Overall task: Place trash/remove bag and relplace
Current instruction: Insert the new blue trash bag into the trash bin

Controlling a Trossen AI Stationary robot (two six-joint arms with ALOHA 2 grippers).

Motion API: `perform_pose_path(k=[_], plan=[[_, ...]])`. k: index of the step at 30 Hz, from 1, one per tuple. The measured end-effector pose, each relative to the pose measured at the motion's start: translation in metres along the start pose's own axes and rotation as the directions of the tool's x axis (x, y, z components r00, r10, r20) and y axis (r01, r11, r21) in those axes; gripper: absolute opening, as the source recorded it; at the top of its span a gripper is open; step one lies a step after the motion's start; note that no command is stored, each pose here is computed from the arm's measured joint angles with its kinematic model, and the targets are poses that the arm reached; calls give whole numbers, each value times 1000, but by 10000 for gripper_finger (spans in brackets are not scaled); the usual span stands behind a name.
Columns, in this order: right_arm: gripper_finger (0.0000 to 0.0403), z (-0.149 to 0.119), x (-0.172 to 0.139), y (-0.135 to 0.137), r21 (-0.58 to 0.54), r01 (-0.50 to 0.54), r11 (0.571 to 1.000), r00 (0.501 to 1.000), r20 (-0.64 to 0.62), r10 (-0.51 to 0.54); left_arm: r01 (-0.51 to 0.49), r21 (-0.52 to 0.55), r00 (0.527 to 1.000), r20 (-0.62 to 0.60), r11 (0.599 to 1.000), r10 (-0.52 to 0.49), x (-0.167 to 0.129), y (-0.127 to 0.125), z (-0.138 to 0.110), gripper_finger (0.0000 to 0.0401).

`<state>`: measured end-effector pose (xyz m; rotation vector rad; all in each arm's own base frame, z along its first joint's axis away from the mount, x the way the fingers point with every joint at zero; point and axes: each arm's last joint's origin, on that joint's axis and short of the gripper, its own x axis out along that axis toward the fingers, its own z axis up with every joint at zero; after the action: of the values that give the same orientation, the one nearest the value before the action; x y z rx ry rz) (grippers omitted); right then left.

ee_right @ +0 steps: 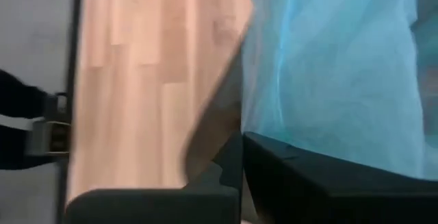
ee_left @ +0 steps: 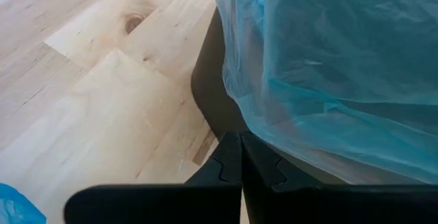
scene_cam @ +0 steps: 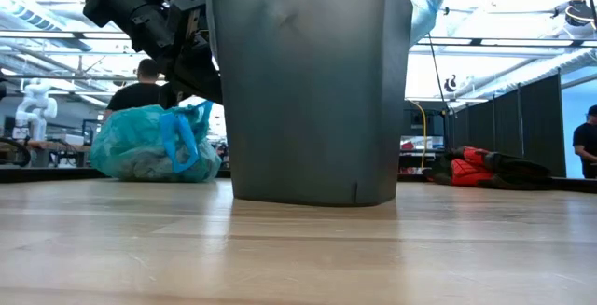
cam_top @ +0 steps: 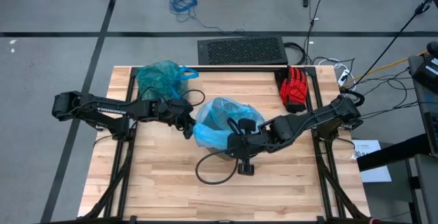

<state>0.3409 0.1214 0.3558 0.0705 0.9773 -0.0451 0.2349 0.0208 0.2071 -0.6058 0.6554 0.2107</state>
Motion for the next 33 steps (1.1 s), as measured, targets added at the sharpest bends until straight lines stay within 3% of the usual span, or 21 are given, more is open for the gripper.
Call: perform_pose_path(k=[8, 12, 24, 33], plan=[[0, 11, -37, 20, 78, -135, 988, 987, 94, 128, 21, -1, 1000, -13, 1000, -21, 0, -1, 0, 0], [0, 7, -40, 29, 110, -152, 982, 986, 85, 143, 21, -2, 1000, -13, 1000, -21, 0, -1, 0, 0], [0, -11, 7, 63, 133, -73, 988, 993, -86, 85, 21, -2, 1000, -12, 1000, -22, 0, -1, 0, 0], [0, -16, 40, 71, 146, 22, 989, 990, -140, -1, 21, -2, 1000, -13, 1000, -21, 0, -1, 0, 0]])
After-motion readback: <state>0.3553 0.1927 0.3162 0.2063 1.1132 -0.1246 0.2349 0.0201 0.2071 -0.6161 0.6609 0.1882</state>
